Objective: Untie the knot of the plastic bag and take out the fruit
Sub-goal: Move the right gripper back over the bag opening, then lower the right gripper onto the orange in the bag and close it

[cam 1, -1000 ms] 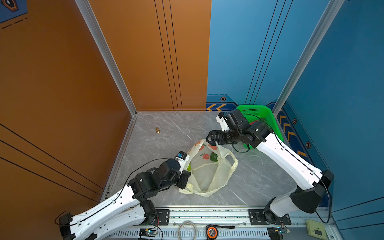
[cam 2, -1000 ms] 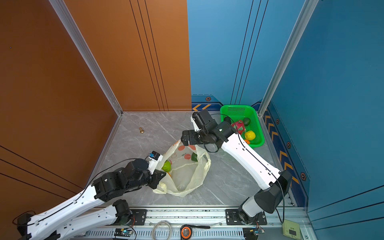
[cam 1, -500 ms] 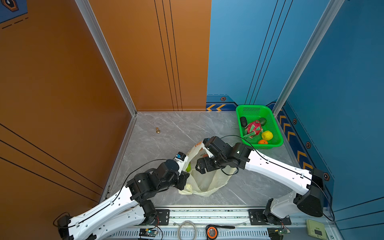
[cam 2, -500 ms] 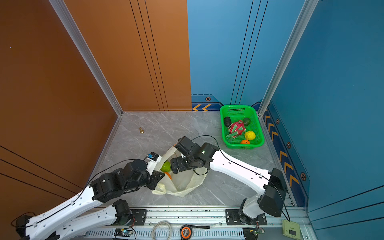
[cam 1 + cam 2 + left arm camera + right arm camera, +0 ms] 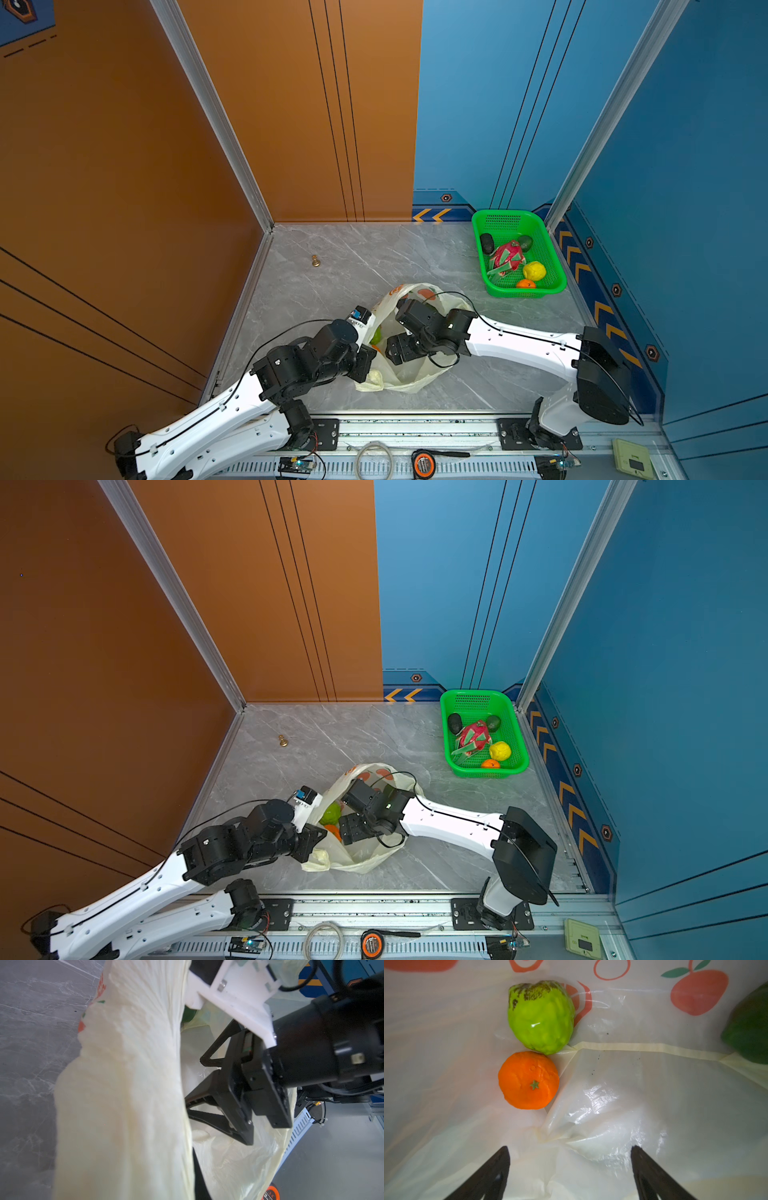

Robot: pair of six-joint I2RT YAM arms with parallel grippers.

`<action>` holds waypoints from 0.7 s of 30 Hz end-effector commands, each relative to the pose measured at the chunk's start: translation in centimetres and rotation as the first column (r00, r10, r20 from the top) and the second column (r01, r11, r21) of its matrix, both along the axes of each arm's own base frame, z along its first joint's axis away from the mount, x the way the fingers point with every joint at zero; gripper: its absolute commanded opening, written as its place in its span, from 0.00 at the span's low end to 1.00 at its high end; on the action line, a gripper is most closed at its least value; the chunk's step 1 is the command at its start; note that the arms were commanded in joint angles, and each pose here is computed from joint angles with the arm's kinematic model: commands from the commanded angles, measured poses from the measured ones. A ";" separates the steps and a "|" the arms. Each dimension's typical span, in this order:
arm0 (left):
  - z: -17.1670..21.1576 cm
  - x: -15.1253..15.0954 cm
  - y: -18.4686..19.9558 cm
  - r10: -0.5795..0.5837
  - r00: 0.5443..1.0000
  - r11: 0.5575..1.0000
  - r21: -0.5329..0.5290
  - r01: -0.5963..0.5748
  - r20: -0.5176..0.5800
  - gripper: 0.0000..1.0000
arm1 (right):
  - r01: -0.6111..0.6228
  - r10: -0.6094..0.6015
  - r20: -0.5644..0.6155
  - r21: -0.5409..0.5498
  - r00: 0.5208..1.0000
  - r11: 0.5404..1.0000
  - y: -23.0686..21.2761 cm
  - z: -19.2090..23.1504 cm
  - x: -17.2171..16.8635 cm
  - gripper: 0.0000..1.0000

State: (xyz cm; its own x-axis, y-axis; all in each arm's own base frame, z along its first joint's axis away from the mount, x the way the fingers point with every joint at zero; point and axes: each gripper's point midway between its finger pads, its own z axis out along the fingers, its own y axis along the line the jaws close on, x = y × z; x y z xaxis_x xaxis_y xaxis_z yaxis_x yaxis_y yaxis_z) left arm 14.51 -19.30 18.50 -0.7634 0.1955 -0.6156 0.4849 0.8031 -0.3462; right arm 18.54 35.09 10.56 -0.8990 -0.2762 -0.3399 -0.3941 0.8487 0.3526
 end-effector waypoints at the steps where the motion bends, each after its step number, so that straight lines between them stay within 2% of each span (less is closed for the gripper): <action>1: 0.1 -0.7 0.1 -0.009 0.999 1.000 -0.009 0.009 -0.042 0.00 | 0.049 -0.050 0.013 0.037 0.999 0.998 1.4 -1.1 0.9 0.88; 7: -0.6 -1.4 0.3 -0.018 0.996 1.000 0.005 0.018 -0.082 0.00 | 0.088 -0.089 0.001 0.105 0.996 0.991 3.4 -1.7 1.7 0.88; 13: -1.6 -2.1 0.8 -0.022 0.993 0.999 0.024 0.025 -0.119 0.00 | 0.071 -0.068 -0.023 0.169 0.997 0.983 5.0 -1.5 1.2 0.97; 21: -2.3 -2.3 1.2 -0.013 0.991 0.999 0.040 0.019 -0.132 0.00 | 0.053 -0.047 -0.052 0.109 0.998 0.993 5.7 -4.1 0.2 0.99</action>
State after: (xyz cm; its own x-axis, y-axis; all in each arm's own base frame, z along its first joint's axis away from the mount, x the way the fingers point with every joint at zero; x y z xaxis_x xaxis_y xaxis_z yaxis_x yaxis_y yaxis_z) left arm 12.70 -18.70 17.07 -0.8156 0.2255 -0.5329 0.4669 0.8005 -0.3758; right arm 19.19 40.37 7.70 -0.9194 -0.1844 -0.3474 -0.3409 0.8140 0.4703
